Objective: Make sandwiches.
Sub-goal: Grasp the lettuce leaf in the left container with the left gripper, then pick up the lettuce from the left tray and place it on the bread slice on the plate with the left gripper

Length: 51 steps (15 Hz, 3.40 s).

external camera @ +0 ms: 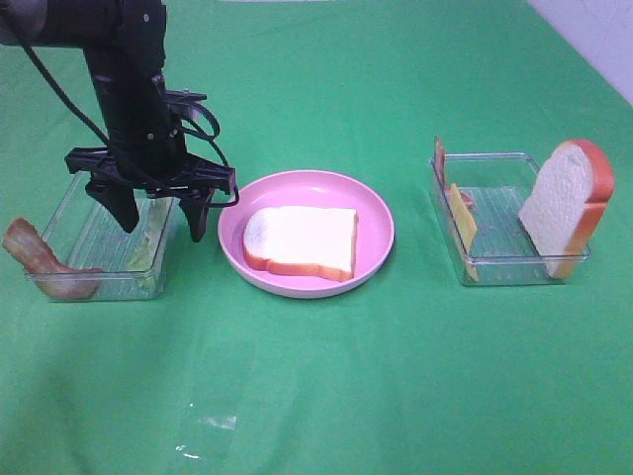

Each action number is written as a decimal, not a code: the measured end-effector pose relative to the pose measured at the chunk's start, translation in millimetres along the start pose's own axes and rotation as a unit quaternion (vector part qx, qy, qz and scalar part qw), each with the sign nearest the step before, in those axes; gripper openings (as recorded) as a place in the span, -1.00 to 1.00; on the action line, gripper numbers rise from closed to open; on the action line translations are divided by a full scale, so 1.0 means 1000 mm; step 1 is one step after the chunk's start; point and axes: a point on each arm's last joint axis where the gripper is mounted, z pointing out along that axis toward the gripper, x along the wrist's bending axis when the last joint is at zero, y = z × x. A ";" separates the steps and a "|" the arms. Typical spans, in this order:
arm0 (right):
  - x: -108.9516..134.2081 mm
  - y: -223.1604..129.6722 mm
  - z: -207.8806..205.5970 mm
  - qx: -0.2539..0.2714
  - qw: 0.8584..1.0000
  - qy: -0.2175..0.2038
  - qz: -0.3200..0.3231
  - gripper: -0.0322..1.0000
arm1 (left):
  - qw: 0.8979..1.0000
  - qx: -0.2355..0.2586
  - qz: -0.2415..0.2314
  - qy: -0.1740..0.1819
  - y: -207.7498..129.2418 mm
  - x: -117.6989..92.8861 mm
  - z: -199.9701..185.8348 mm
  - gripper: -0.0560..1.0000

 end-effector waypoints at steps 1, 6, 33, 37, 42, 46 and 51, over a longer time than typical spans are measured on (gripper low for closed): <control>0.000 0.000 0.000 0.000 1.000 0.000 0.000 0.97 | 1.000 -0.002 0.000 -0.001 0.000 0.000 0.000 0.26; 0.000 0.000 0.000 0.000 1.000 0.000 0.000 0.97 | 1.000 -0.010 0.000 -0.002 0.002 0.000 0.000 0.14; 0.000 0.000 0.000 0.000 1.000 0.000 0.000 0.97 | 0.936 -0.147 0.094 -0.305 -0.004 -0.046 -0.094 -0.89; 0.000 0.000 0.000 0.000 1.000 0.000 0.000 0.97 | 0.908 -0.123 0.102 -0.386 0.008 -0.064 -0.048 -0.89; 0.000 0.000 0.000 0.000 1.000 0.000 0.000 0.97 | 0.904 -0.089 0.095 -0.406 0.013 -0.071 0.000 -0.89; 0.000 0.000 0.000 0.000 1.000 0.000 0.000 0.97 | 0.904 -0.084 0.099 -0.407 0.014 -0.071 0.013 -0.89; 0.000 0.000 0.000 0.000 1.000 0.000 0.000 0.97 | 0.922 -0.102 0.114 -0.356 0.018 -0.065 0.021 -0.89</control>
